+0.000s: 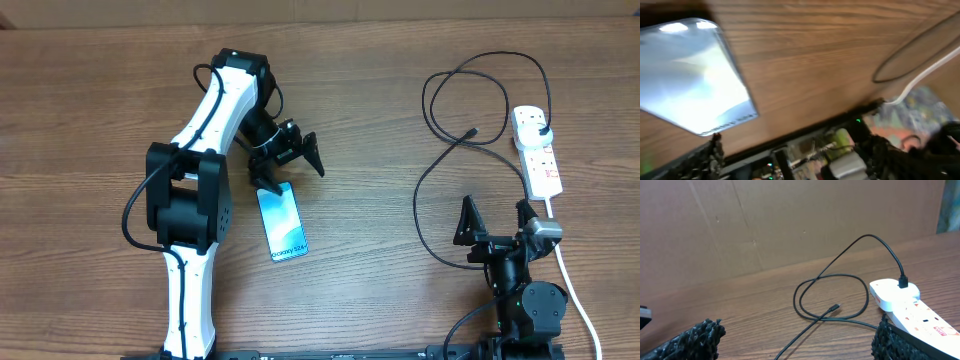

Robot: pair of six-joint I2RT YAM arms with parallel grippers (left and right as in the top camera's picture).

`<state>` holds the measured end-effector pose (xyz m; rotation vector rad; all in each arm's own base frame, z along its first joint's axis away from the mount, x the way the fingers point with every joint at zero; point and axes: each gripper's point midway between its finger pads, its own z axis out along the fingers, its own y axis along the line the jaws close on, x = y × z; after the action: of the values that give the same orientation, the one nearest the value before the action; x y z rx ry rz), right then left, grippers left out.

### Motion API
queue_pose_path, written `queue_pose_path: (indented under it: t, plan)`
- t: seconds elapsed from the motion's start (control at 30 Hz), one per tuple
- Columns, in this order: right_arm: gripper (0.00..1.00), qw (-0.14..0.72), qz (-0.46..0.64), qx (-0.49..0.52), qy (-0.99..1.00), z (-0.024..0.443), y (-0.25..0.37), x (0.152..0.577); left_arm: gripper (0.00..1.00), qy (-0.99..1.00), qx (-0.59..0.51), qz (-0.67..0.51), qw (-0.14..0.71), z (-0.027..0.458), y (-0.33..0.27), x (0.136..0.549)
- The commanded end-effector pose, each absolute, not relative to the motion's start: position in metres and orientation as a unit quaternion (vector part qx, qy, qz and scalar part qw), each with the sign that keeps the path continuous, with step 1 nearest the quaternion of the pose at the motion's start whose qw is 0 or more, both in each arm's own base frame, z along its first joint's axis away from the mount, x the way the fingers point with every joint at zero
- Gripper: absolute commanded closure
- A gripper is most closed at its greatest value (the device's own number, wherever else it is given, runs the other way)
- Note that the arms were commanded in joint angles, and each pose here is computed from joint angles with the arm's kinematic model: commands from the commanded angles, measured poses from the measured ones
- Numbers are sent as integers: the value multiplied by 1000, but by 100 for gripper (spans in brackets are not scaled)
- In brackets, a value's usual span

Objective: Plug charger to phone and switch on socket

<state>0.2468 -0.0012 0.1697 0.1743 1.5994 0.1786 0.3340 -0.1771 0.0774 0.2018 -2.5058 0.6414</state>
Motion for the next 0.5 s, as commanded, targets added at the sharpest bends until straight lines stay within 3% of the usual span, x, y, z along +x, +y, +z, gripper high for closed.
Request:
queue_pose_path:
  t: [0.0, 0.3, 0.47]
  plan:
    - [0, 689, 77, 77, 717, 166, -1, 247, 0, -945, 77, 191, 254, 72, -159, 340]
    - [0, 689, 77, 77, 717, 166, -1, 247, 0, -967, 73, 92, 224, 61, -127, 345]
    - [0, 689, 77, 77, 717, 166, -1, 247, 0, -987, 87, -5, 133, 99, -98, 355]
